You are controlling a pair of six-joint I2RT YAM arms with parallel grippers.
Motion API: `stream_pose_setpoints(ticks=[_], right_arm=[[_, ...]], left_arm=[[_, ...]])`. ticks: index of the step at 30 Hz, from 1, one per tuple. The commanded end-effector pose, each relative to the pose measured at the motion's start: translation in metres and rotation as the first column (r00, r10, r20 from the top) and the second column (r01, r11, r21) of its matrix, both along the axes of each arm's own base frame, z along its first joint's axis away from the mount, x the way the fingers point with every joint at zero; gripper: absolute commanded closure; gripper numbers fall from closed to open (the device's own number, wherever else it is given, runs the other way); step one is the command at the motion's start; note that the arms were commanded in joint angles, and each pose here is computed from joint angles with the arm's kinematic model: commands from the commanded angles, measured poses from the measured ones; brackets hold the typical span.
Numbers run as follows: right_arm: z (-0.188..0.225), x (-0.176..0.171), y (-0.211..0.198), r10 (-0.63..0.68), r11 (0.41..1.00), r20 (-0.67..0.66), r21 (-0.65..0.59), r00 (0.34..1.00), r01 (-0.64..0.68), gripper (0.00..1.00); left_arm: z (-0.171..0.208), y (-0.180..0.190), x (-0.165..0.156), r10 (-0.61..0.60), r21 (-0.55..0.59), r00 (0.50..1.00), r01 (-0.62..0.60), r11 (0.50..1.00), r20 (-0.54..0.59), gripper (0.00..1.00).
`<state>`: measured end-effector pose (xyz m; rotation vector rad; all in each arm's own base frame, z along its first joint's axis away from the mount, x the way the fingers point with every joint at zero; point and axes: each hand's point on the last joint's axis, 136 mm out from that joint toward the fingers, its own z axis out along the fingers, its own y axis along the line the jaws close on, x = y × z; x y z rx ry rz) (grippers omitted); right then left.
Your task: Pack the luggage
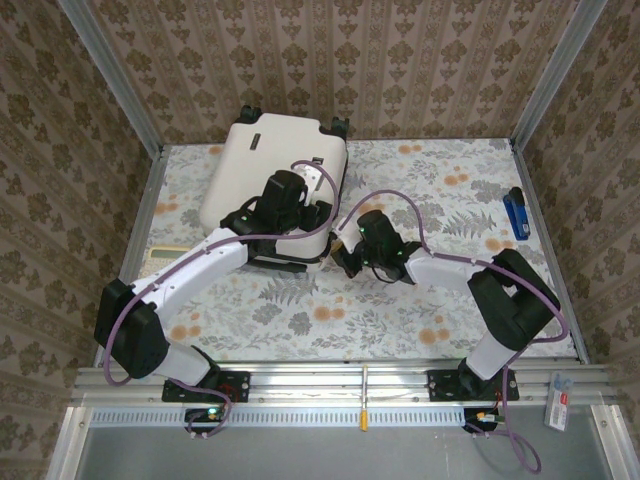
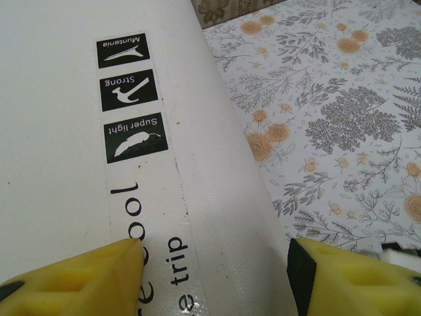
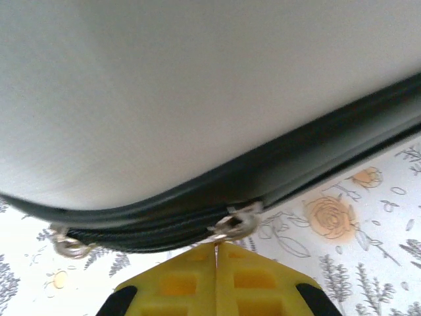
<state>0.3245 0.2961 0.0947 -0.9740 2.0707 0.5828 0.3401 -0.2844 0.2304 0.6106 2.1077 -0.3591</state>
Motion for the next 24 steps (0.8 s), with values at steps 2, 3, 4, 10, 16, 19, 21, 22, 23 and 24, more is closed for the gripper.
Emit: stream_pose_setpoints(ticks=[2,3,4,10,16,19,21,22,23,24], right_arm=[[0.033,-0.016,0.021,0.067,0.992,0.065,0.106,0.996,-0.074,1.0],[0.033,-0.02,0.021,0.073,0.991,0.062,0.105,0.995,-0.08,1.0],[0.034,-0.022,0.022,0.078,0.991,0.064,0.106,0.995,-0.084,1.0],[0.033,-0.03,0.019,0.063,0.993,0.057,0.101,0.996,-0.068,1.0],[0.028,-0.006,-0.012,-0.136,0.985,0.031,0.112,0.99,0.132,0.77],[0.028,0.0,-0.02,-0.166,0.978,0.011,0.13,0.986,0.164,0.71],[0.028,0.004,-0.021,-0.176,0.978,0.015,0.12,0.984,0.173,0.67],[0.026,0.005,-0.02,-0.169,0.979,0.009,0.118,0.986,0.167,0.66],[0.026,0.007,-0.019,-0.164,0.98,0.004,0.119,0.986,0.163,0.65],[0.025,0.009,-0.017,-0.155,0.981,0.003,0.119,0.988,0.154,0.65]], left_arm=[[-0.09,0.015,-0.045,-0.017,0.136,0.946,0.064,0.989,-0.325,0.39],[-0.09,0.015,-0.045,-0.016,0.133,0.945,0.063,0.989,-0.325,0.39],[-0.091,0.015,-0.045,-0.016,0.133,0.945,0.063,0.989,-0.326,0.39],[-0.09,0.012,-0.044,-0.018,0.126,0.944,0.063,0.99,-0.33,0.39],[-0.088,0.013,-0.044,-0.019,0.126,0.944,0.064,0.99,-0.328,0.39],[-0.088,0.013,-0.045,-0.021,0.125,0.944,0.065,0.99,-0.329,0.39],[-0.087,0.013,-0.044,-0.02,0.122,0.945,0.064,0.991,-0.327,0.39],[-0.088,0.013,-0.045,-0.022,0.122,0.945,0.065,0.99,-0.327,0.39],[-0.088,0.013,-0.045,-0.021,0.123,0.944,0.065,0.99,-0.328,0.39],[-0.088,0.013,-0.045,-0.021,0.122,0.944,0.064,0.99,-0.328,0.39]])
